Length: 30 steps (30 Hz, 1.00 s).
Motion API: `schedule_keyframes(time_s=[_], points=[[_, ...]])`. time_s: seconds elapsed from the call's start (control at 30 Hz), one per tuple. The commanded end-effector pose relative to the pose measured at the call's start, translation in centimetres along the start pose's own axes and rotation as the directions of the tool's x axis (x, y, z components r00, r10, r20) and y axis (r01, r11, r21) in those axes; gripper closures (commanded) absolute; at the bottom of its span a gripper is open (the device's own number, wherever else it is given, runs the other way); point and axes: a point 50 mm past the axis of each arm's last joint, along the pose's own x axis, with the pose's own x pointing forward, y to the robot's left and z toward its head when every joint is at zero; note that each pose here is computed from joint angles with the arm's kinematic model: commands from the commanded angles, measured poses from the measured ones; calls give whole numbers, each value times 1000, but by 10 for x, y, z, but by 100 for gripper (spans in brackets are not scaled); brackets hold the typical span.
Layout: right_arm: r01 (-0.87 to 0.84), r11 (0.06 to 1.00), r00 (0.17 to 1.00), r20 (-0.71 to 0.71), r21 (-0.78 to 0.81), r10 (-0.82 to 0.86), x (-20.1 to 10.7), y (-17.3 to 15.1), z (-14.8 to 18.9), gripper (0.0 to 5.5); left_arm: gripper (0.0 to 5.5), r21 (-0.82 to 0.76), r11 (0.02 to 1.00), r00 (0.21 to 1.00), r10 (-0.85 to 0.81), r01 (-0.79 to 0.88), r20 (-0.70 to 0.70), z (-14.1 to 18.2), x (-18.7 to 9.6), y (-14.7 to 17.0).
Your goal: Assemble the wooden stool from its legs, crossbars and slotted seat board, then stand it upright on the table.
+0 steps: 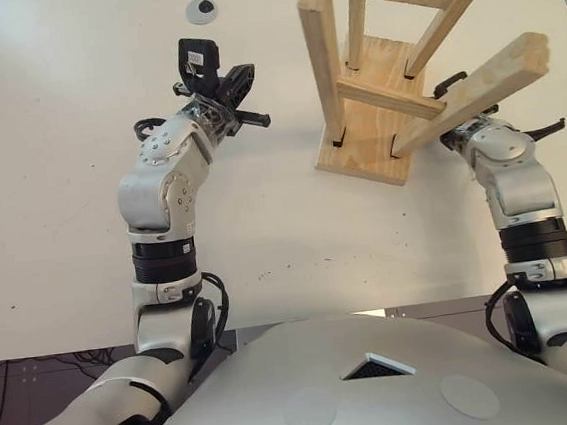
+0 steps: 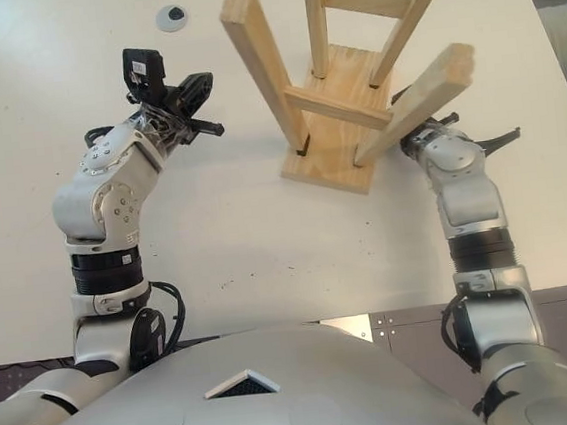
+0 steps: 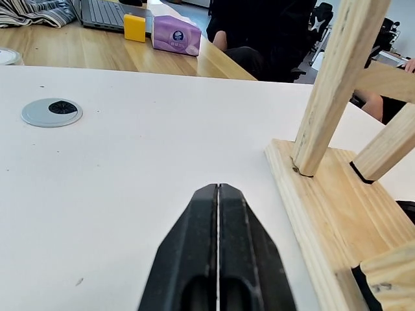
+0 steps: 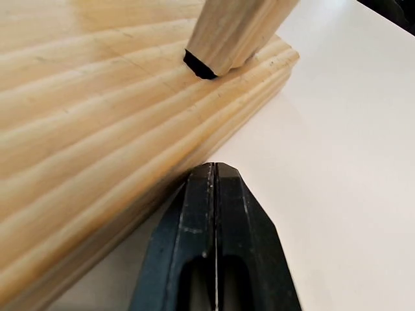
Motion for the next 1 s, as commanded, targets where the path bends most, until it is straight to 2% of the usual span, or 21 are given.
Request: schedule_keyframes(time_s=[0.03,0.23,0.4,0.57,0.63,0.73,0.8,0.87,0.93,1.0], points=[[-148,988,989,23,-39,149,14,42,12,550,546,24,999,996,50,-48,-74,-11,-1,13],[-213,975,975,52,-69,216,42,59,37,550,546,8,998,972,64,-64,-224,-36,-4,14],[-268,963,958,91,-35,270,55,75,55,550,546,15,995,967,104,-103,-230,-34,-3,22],[-299,954,950,89,-21,300,65,85,59,550,546,15,990,965,141,-141,-221,-30,-5,31],[-251,968,961,126,26,245,66,73,67,550,546,20,983,959,185,-185,-215,-29,-14,42],[-84,986,977,208,144,53,59,31,78,550,546,23,959,940,282,-283,-189,-23,-37,66],[87,956,955,251,280,-161,41,-10,81,550,546,23,923,916,383,-383,-122,-9,-62,91],[170,918,927,257,359,-272,23,-31,79,550,546,10,904,903,427,-427,-52,6,-80,102],[175,933,930,258,314,-261,10,-26,84,550,546,36,898,897,440,-439,-36,15,-88,99],[134,961,943,268,241,-199,5,-7,96,550,546,71,920,919,390,-386,-53,20,-80,78]])
